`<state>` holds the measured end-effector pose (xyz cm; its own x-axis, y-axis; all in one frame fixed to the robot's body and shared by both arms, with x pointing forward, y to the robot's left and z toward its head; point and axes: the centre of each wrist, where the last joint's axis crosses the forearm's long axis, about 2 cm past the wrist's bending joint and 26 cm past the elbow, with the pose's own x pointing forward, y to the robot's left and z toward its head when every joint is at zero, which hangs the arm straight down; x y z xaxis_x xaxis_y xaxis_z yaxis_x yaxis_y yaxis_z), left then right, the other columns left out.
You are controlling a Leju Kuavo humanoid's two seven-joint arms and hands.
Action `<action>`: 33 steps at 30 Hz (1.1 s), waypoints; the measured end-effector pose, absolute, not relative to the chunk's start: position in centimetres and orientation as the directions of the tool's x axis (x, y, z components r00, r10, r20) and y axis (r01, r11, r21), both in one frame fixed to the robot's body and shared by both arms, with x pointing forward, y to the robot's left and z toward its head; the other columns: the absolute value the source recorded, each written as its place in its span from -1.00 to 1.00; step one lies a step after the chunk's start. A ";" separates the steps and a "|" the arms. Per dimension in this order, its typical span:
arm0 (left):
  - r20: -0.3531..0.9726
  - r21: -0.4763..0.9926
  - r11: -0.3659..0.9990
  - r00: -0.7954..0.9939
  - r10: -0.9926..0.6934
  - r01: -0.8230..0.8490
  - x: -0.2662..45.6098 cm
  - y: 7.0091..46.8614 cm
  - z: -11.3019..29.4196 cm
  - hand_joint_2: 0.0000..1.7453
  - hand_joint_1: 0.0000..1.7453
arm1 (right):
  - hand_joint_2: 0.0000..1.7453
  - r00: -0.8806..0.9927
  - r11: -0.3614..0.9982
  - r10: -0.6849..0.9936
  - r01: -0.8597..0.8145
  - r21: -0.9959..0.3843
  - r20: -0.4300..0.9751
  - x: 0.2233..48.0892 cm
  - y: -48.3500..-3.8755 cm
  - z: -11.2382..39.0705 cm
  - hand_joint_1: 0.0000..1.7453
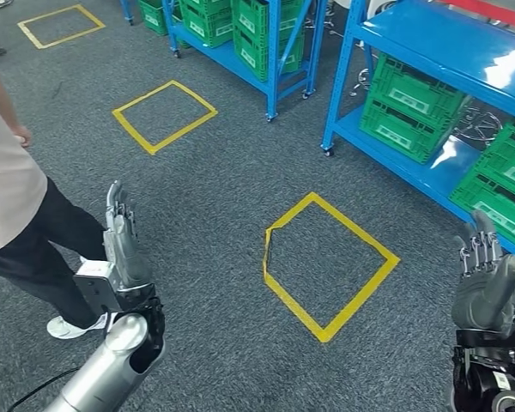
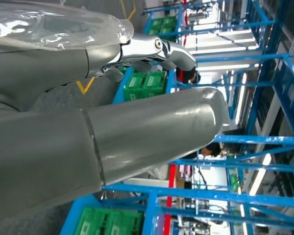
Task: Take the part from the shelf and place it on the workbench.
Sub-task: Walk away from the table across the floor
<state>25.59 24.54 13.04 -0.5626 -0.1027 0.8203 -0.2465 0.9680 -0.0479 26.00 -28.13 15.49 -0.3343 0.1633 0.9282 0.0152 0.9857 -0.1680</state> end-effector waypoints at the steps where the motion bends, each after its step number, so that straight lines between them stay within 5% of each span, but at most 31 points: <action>1: 0.820 -0.048 0.968 -0.563 -0.103 -0.246 25.6 24.5 13.1 -1.00 -1.00 | -1.00 -0.332 0.986 0.164 0.018 -0.168 0.929 26.0 -28.2 15.4 -1.00; 33: 0.823 -0.040 0.968 -0.558 -0.108 -0.247 25.7 24.7 12.9 -1.00 -1.00 | -1.00 -0.335 0.985 0.174 0.044 -0.169 0.926 25.9 -28.9 15.4 -1.00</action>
<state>25.72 24.66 12.92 -0.5576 -0.1083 0.8230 -0.2475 0.9681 -0.0403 25.88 -28.88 15.43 -0.3348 0.1741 0.9260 0.0438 0.9846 -0.1693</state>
